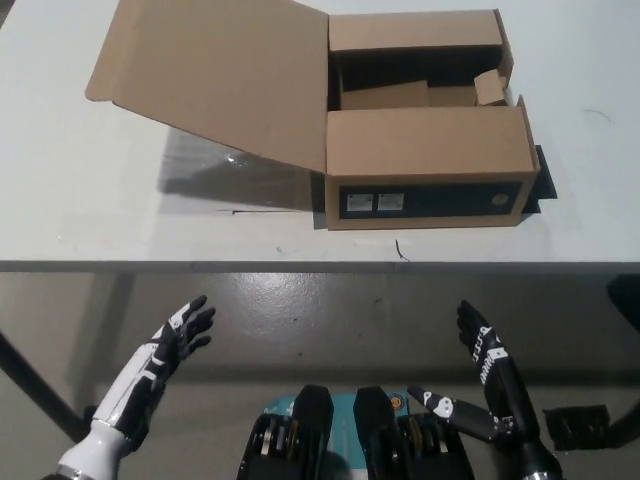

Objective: A small storge box is placed at the center of the table and the robot uses its left hand to push the lid and close it

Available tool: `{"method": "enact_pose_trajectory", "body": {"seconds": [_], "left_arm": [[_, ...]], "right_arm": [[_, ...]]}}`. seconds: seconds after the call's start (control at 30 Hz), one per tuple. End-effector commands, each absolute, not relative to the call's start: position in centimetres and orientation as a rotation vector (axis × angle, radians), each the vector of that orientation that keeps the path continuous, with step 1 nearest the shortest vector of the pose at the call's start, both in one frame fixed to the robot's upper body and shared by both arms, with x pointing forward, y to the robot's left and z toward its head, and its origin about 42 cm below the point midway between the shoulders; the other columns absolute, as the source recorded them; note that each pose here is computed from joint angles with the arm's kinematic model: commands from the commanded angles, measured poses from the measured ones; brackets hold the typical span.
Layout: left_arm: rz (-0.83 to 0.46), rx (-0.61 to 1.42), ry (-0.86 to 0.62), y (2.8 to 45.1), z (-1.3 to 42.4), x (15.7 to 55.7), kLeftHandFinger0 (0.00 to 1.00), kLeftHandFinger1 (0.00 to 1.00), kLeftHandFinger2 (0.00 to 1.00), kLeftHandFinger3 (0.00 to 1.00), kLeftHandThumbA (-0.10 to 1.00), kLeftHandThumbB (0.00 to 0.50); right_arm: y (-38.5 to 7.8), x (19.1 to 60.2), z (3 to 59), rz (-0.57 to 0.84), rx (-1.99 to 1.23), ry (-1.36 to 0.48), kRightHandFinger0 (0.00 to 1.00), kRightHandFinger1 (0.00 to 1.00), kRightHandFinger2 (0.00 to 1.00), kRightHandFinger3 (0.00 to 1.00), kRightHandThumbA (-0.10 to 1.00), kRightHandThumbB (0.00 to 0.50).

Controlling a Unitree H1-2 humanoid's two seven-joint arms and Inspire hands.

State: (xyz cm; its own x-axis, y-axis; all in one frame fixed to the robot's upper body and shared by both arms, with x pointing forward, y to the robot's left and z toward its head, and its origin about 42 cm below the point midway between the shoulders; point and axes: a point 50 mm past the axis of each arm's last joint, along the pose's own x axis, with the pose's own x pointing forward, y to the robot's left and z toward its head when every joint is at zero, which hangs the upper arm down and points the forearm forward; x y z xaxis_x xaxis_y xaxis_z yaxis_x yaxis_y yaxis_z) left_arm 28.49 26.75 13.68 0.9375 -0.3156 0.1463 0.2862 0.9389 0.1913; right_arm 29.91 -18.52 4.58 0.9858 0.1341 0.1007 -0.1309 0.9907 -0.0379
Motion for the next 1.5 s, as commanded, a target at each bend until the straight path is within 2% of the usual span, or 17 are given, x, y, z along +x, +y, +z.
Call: {"method": "enact_pose_trajectory", "body": {"seconds": [0.0, 0.1, 0.17, 0.4, 0.47, 0.63, 0.73, 0.9, 1.0, 1.47], "left_arm": [[-0.47, -0.11, -0.346, 26.7, 19.3, 28.3, 1.0, 1.0, 1.0, 1.0, 1.0, 0.274], [-0.498, -0.261, -0.345, 26.6, 20.8, 28.6, 1.0, 1.0, 1.0, 1.0, 1.0, 0.299], [-0.516, -0.359, -0.344, 26.5, 22.0, 29.2, 1.0, 1.0, 1.0, 1.0, 1.0, 0.341], [-0.536, -0.574, -0.34, 26.6, 23.6, 31.9, 1.0, 1.0, 1.0, 1.0, 1.0, 0.333], [-0.541, -0.599, -0.334, 26.8, 23.4, 33.3, 1.0, 1.0, 1.0, 1.0, 1.0, 0.349], [-0.534, -0.767, -0.285, 26.9, 22.4, 36.5, 1.0, 1.0, 1.0, 1.0, 1.0, 0.344], [-0.494, -0.852, -0.245, 26.6, 21.7, 38.3, 1.0, 1.0, 1.0, 1.0, 1.0, 0.366], [-0.478, -0.896, -0.223, 26.4, 21.1, 39.6, 1.0, 1.0, 1.0, 1.0, 1.0, 0.356], [-0.484, -0.917, -0.202, 26.5, 20.4, 40.6, 1.0, 1.0, 1.0, 1.0, 1.0, 0.366], [-0.446, -0.96, -0.125, 26.3, 18.7, 42.2, 1.0, 1.0, 1.0, 1.0, 1.0, 0.361]], "right_arm": [[-18.3, 30.8, 6.0, 0.157, -0.025, -0.215, 1.0, 1.0, 1.0, 1.0, 1.0, 0.347], [-18.3, 30.9, 6.0, 0.158, -0.027, -0.214, 1.0, 1.0, 1.0, 1.0, 1.0, 0.345], [-18.3, 30.9, 6.0, 0.155, -0.036, -0.214, 1.0, 1.0, 1.0, 1.0, 1.0, 0.342], [-18.2, 30.8, 6.0, 0.153, -0.036, -0.215, 1.0, 1.0, 1.0, 1.0, 1.0, 0.343], [-18.2, 30.8, 6.0, 0.156, -0.046, -0.216, 1.0, 1.0, 1.0, 1.0, 1.0, 0.342], [-18.1, 30.7, 6.0, 0.156, -0.04, -0.216, 1.0, 1.0, 1.0, 1.0, 1.0, 0.339], [-18.1, 30.7, 6.0, 0.153, -0.04, -0.216, 1.0, 1.0, 1.0, 1.0, 1.0, 0.34], [-18.0, 30.7, 6.1, 0.15, -0.036, -0.218, 1.0, 1.0, 1.0, 1.0, 1.0, 0.338], [-18.1, 30.8, 6.0, 0.149, -0.04, -0.217, 1.0, 1.0, 1.0, 1.0, 1.0, 0.34], [-18.1, 30.6, 6.0, 0.14, -0.036, -0.215, 1.0, 1.0, 1.0, 1.0, 1.0, 0.344]]}}
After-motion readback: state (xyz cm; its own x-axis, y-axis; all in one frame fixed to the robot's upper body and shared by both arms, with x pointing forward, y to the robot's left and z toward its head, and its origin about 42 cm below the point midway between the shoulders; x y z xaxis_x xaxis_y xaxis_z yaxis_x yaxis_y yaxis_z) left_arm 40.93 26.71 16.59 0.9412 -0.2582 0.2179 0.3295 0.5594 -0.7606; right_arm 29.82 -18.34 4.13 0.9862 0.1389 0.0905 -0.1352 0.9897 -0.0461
